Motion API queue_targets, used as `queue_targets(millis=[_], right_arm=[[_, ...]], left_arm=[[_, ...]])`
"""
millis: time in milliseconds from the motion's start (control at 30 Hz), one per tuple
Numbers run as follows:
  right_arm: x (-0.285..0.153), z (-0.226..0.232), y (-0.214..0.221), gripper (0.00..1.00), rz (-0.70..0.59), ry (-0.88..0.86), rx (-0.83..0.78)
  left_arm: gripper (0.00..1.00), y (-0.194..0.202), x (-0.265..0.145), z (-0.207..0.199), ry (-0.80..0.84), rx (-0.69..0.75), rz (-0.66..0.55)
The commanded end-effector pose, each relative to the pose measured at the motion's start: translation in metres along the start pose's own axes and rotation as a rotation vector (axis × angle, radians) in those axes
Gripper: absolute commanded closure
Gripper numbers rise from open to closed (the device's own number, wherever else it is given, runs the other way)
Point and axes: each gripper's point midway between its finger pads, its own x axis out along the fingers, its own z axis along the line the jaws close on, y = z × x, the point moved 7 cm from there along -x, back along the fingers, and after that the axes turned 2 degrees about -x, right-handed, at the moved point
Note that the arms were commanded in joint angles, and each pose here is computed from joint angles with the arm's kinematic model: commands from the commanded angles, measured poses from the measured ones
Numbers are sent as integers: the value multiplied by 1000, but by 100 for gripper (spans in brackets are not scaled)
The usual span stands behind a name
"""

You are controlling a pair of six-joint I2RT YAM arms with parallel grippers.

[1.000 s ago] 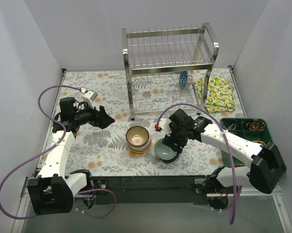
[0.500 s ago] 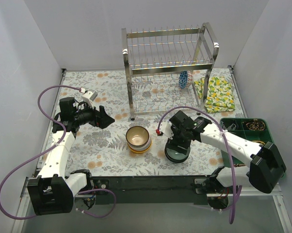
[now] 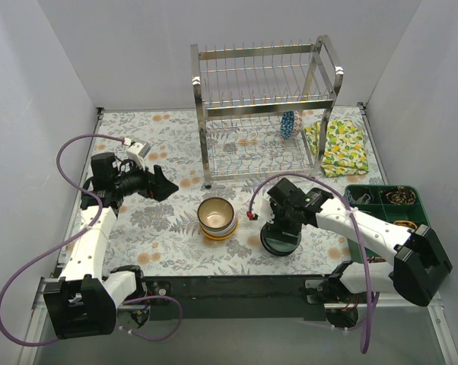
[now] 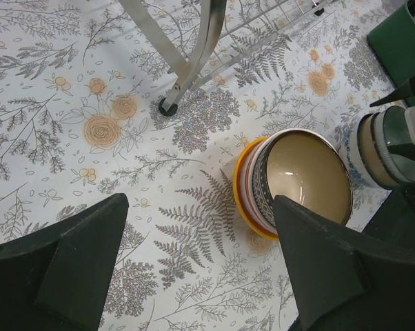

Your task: Load the bowls into the dish rack

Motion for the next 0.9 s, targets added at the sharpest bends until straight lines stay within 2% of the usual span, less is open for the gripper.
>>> queue_targets(millis=[0,233,267,333,367,433,500,567,600,633,867], right_arm=[[11,-10,15,21,96,109,-28],[-1,-26,4,40,69,203,-8],[-4,-27,2,46,65,207,-9],[-12,-31,-4,51,39,223,-2],[-14,-32,-6,57,33,226,0],[-22,-35,-12,63,11,238,5],[-26,-36,-13,74,4,245,10],[-29,-36,-13,92,-1,254,11],[-30,-36,-13,96,-3,257,13],[-32,-36,-13,99,-8,264,18],[-45,-31,-18,99,-45,217,18]], left_arm=[[13,-1,-7,-5,9,20,-39],[13,3,-10,-7,8,11,-43],[13,3,-11,-7,6,10,-44],[13,5,-11,-7,10,7,-43],[13,5,-11,-7,10,3,-44],[13,6,-11,-7,15,6,-46],[13,5,-11,-8,16,9,-49],[13,5,-11,-7,15,9,-50],[13,5,-11,-7,13,10,-51],[13,5,-11,-7,18,10,-52],[13,5,-10,-7,19,11,-53]])
